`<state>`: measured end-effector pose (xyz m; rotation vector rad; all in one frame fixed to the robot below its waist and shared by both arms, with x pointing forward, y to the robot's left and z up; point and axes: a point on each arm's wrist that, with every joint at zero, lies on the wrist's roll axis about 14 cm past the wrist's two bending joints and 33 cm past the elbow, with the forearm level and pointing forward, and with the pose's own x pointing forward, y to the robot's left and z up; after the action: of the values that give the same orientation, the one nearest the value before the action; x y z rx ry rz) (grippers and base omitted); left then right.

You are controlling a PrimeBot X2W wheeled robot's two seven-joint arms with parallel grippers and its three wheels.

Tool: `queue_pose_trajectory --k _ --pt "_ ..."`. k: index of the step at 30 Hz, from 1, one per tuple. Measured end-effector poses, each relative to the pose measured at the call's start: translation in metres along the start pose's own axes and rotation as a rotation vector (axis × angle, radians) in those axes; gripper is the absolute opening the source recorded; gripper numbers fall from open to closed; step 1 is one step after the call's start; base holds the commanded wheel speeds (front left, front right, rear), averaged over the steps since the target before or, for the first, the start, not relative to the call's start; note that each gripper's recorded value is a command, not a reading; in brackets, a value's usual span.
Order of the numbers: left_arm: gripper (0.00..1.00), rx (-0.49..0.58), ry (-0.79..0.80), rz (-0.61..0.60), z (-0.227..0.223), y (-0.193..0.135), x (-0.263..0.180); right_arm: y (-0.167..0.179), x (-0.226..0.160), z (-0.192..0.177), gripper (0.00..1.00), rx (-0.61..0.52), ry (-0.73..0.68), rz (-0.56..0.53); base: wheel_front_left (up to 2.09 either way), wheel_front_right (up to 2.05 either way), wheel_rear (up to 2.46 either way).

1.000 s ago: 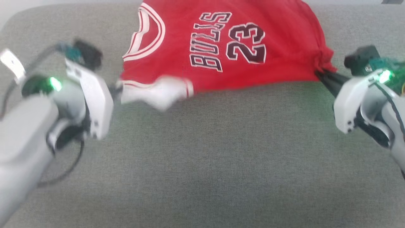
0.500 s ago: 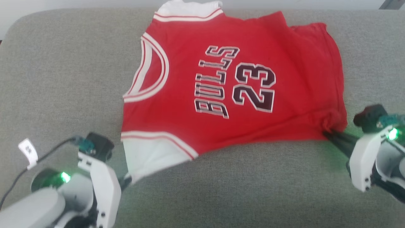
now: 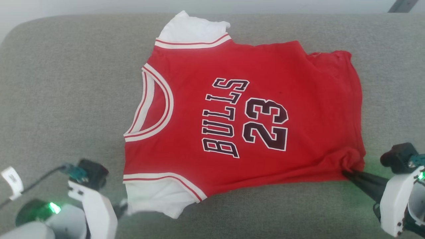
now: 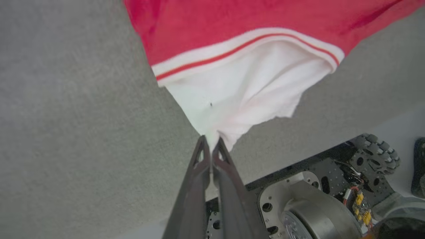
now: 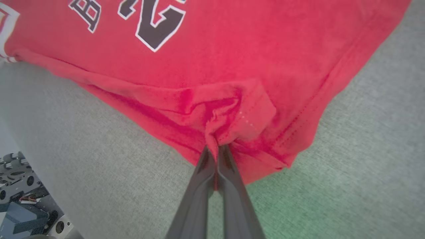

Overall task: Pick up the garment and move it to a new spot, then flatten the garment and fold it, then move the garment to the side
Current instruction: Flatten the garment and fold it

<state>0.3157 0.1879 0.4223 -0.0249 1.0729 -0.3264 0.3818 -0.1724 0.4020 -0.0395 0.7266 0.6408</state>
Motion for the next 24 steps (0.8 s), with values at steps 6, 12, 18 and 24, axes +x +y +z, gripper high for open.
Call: queue_pose_trajectory --k 6,12,18,24 --pt "0.0 0.145 -0.19 0.063 0.068 0.013 -0.017 -0.011 -0.009 0.021 0.0 0.023 -0.102 -0.053 0.0 0.0 0.0" --pt "0.0 0.302 -0.331 0.083 0.142 0.017 -0.019 -0.031 -0.009 0.045 0.0 0.037 -0.196 -0.138 0.0 0.0 0.0" --pt "0.0 0.389 -0.369 0.08 0.192 0.019 0.005 -0.048 0.003 0.059 0.0 0.031 -0.207 -0.197 0.0 0.0 0.0" --pt "0.0 0.398 -0.301 0.058 0.21 0.025 0.051 -0.052 0.027 0.062 0.0 0.038 -0.178 -0.209 0.0 0.0 0.0"
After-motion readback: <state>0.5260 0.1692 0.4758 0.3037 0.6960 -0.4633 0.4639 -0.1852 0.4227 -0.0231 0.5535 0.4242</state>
